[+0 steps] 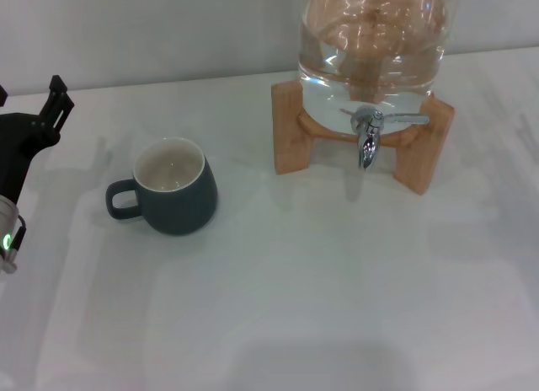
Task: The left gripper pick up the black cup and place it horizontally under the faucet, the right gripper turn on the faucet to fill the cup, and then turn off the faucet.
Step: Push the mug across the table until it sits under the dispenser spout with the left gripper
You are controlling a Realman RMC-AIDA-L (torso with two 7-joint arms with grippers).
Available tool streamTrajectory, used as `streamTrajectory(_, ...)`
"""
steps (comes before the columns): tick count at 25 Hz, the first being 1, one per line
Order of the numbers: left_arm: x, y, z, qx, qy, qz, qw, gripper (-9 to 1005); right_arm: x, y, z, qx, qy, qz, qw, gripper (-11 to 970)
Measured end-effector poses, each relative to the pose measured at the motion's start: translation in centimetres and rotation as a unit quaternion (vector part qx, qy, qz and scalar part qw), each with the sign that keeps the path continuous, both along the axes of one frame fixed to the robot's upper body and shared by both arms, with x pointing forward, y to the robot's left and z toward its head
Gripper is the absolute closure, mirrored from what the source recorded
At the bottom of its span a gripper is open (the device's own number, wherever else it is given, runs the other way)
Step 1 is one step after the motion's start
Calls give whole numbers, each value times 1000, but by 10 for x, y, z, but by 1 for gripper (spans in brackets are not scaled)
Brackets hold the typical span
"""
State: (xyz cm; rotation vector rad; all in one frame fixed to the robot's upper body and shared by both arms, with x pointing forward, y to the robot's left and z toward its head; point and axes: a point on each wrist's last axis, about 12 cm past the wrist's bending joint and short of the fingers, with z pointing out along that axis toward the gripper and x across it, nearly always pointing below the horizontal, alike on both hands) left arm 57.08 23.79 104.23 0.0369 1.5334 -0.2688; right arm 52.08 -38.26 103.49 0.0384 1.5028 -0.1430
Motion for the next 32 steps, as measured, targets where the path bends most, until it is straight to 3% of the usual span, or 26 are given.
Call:
streamTrajectory(18, -2, 1, -1, -7, 2, 0, 1000, 121, 3, 1, 2, -1, -3, 2, 1000, 134)
streamTrajectory(22, -9, 4, -4, -23, 7, -12, 1000, 121, 3, 0, 3, -3, -5, 2, 1000, 134)
streamTrajectory(27, -21, 6, -9, -5, 5, -44, 999, 121, 5, 0, 3, -2, -4, 0, 1000, 134)
streamTrajectory(28, -33, 12, -14, 3, 2, -49, 999, 121, 6, 0, 3, -2, -2, 0, 1000, 134)
streamTrajectory(32, -50, 20, -20, -5, -2, -42, 999, 121, 10, 1, 4, -1, 3, 1, 1000, 134)
